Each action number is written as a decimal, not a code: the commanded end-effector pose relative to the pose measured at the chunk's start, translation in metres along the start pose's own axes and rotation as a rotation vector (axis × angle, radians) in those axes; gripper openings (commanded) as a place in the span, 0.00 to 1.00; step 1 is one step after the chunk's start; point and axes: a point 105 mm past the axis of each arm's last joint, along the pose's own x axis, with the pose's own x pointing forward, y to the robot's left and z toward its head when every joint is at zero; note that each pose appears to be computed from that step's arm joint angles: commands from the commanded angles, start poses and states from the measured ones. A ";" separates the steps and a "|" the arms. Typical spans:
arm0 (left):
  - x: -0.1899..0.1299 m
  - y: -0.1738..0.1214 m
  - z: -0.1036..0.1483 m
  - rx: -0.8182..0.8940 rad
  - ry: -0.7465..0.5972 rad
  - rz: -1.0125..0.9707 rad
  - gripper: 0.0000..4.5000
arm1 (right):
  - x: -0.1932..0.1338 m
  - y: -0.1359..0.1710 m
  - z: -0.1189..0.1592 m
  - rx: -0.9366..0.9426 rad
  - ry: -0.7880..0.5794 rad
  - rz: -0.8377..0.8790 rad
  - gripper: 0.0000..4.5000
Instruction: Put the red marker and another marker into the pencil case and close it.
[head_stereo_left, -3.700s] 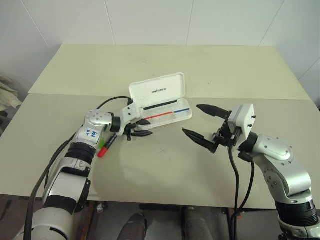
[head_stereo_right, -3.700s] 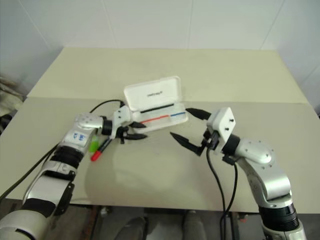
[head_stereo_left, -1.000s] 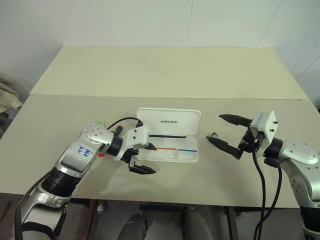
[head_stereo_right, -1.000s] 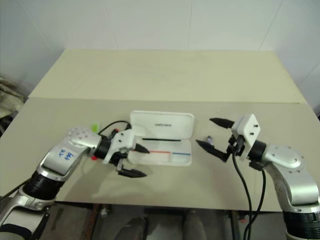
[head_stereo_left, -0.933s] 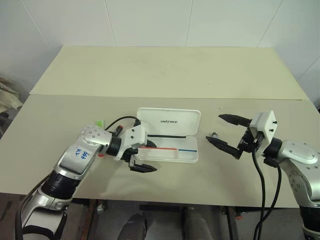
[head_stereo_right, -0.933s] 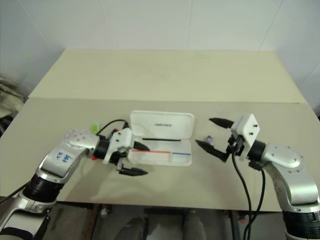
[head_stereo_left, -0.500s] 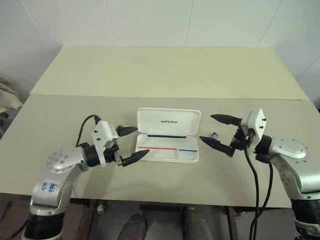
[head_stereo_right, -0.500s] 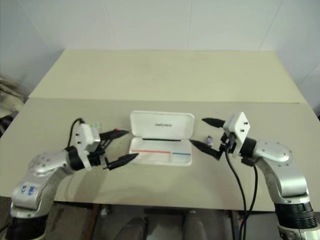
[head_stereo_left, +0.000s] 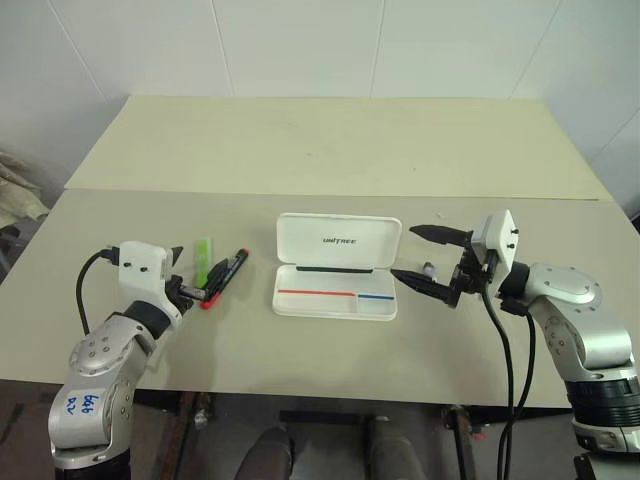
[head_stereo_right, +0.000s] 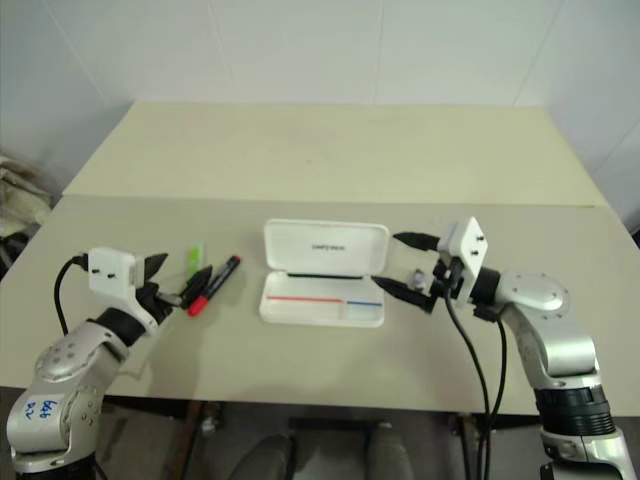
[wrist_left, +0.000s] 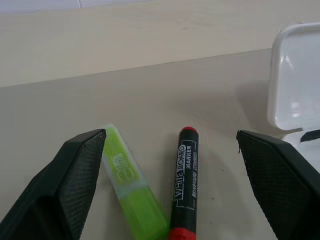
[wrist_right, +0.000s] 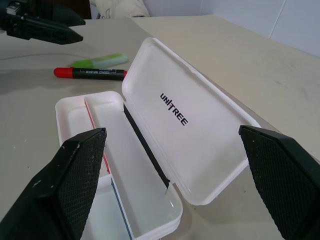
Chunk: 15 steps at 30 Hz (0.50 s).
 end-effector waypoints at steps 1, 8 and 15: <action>0.007 0.000 0.000 0.007 0.028 -0.027 1.00 | 0.002 0.000 0.014 -0.046 -0.044 0.013 1.00; 0.020 -0.016 -0.007 -0.003 0.088 -0.131 1.00 | 0.001 0.003 0.013 -0.043 -0.050 0.004 1.00; 0.026 -0.026 -0.015 0.014 0.157 -0.172 1.00 | 0.002 0.006 0.012 -0.038 -0.061 -0.007 1.00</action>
